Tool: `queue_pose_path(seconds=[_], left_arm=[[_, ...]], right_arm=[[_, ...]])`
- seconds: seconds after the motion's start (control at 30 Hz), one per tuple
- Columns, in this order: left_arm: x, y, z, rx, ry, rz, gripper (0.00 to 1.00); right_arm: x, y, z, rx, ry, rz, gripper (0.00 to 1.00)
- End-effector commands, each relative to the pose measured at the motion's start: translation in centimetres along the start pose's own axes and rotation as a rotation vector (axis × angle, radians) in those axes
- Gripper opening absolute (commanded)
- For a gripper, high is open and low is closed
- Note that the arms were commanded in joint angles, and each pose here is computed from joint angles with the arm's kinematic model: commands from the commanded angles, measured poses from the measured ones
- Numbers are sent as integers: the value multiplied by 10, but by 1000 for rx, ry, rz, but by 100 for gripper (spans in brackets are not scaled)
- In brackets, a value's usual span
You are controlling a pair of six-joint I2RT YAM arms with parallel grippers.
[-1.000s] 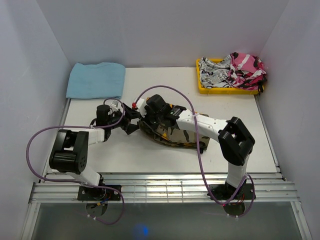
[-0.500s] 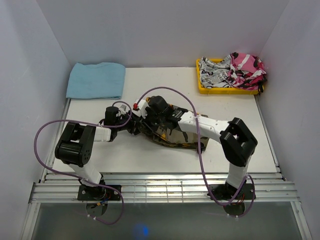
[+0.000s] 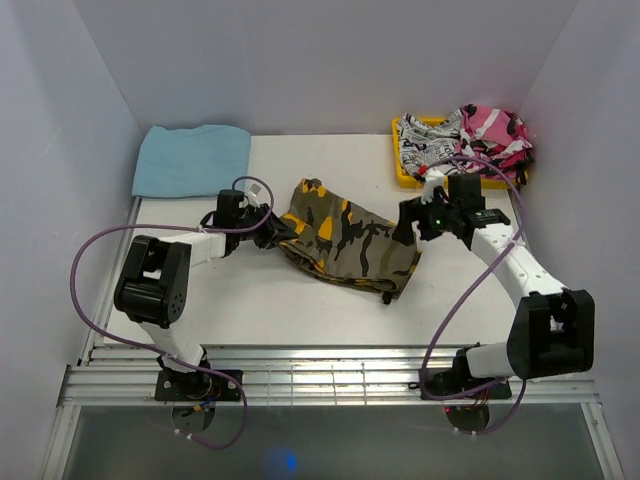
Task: Fold and stack the trousers
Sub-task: Neatly place the folded trousers to the corner
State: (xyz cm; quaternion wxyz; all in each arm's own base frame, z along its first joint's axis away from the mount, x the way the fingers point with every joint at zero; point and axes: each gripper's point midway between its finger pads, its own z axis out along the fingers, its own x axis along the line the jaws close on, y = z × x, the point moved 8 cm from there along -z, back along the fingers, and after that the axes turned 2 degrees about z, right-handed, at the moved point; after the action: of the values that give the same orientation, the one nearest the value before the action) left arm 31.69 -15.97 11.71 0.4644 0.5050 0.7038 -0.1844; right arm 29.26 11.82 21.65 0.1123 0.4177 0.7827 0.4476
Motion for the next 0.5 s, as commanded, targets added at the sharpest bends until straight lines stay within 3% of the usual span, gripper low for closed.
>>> queue_pose_path(seconds=[0.0,0.03,0.17,0.23,0.47], left_arm=[[1,30,-9,-115,182,295,0],[-1,37,-10,-119,196,388,0],[-5,46,-12,-139,238,523,0],[-7,50,-12,-151,240,546,0],[-17,59,-18,-231,214,677,0]], right_arm=[[-23,-71,-15,232,-8,331,88],[-33,-77,-20,226,-19,396,88],[-34,-88,-9,235,49,580,96],[-32,-97,0,240,75,658,90],[-27,-97,42,161,164,808,90]])
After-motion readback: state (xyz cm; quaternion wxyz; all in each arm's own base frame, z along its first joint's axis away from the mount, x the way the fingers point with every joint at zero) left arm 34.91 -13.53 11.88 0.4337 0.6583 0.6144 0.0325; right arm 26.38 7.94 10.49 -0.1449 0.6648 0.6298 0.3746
